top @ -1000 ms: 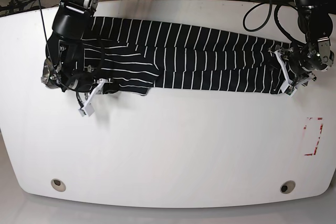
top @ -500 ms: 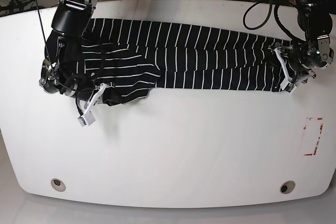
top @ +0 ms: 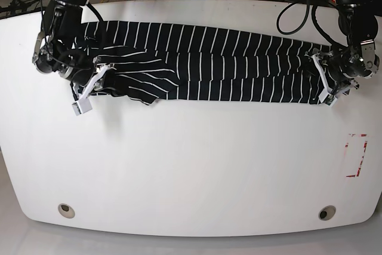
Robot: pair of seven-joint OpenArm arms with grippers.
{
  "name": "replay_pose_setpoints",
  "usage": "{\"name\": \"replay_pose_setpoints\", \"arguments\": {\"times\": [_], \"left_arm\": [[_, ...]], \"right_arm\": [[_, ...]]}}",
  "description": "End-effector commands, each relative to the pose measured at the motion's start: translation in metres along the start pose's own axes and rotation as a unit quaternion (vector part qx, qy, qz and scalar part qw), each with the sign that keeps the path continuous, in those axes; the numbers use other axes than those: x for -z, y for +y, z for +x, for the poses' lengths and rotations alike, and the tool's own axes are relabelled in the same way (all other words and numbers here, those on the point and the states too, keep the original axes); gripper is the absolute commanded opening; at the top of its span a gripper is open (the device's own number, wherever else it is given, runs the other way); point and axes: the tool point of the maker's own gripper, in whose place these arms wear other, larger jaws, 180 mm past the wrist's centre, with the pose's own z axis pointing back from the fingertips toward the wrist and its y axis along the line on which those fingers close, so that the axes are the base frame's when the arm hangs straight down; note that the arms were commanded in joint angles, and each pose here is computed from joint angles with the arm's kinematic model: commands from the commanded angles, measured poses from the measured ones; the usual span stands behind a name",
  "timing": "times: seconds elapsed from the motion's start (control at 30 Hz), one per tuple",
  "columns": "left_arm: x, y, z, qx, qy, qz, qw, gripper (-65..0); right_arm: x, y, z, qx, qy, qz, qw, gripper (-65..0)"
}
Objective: Fold the T-shirt properly
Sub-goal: 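Fold the strip edge over again toward the collar with both grippers, then hold the strip end with the right gripper and grasp the other end with the left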
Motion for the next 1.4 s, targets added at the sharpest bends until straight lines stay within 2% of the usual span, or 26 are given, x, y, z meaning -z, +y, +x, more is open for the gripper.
{"name": "replay_pose_setpoints", "arguments": {"times": [0.0,0.17,0.37,0.43,0.63,0.7,0.83,0.93,1.03,1.17,1.3,1.37], "left_arm": [[-0.002,0.010,-0.001,-0.001,0.004,0.007,1.000,-24.3],[0.002,0.011,-0.008,-0.011,0.013,0.003,1.000,-24.3],[0.002,0.012,-0.008,-0.016,0.011,0.002,1.000,-24.3],[0.001,0.013,-0.008,-0.015,0.011,0.003,1.000,-24.3],[0.001,0.011,-0.003,-0.015,0.003,0.001,1.000,-24.3],[0.001,0.008,0.005,-0.025,-0.015,-0.011,1.000,-24.3],[-0.007,0.005,0.033,-0.057,-0.077,-0.043,0.994,-24.3],[-0.021,0.011,0.048,-0.079,-0.121,-0.045,0.989,-23.9],[-0.033,0.012,0.063,-0.088,-0.156,-0.052,0.982,-23.6],[-0.048,0.028,0.062,-0.129,-0.173,-0.053,0.975,-23.5],[-0.061,0.040,0.056,-0.160,-0.183,-0.052,0.969,-23.2],[-0.062,0.037,0.055,-0.168,-0.184,-0.063,0.966,-19.9]], "right_arm": [[-0.011,0.005,0.008,-0.015,-0.020,0.006,0.9997,-65.0],[-0.022,0.007,-0.012,-0.012,-0.006,-0.005,0.9999,-65.0],[-0.047,-0.009,-0.043,0.023,0.005,-0.042,0.9988,-65.0],[-0.055,-0.016,-0.049,0.033,0.005,-0.056,0.9979,-58.0],[-0.081,-0.032,-0.055,0.054,-0.014,-0.093,0.9941,-21.2],[-0.086,-0.031,-0.048,0.046,-0.023,-0.096,0.9941,-15.9],[-0.088,-0.004,-0.029,0.006,-0.046,-0.076,0.9960,-16.3],[-0.071,0.020,-0.025,0.001,-0.055,-0.034,0.9979,-16.2],[-0.060,0.026,-0.024,-0.002,-0.050,-0.022,0.9985,-16.2],[-0.039,0.018,-0.045,-0.002,-0.001,-0.043,0.9991,-16.2],[-0.030,-0.006,-0.063,0.007,0.044,-0.080,0.9958,-16.2],[-0.027,-0.016,-0.073,0.021,0.058,-0.090,0.9941,-16.2]]}}
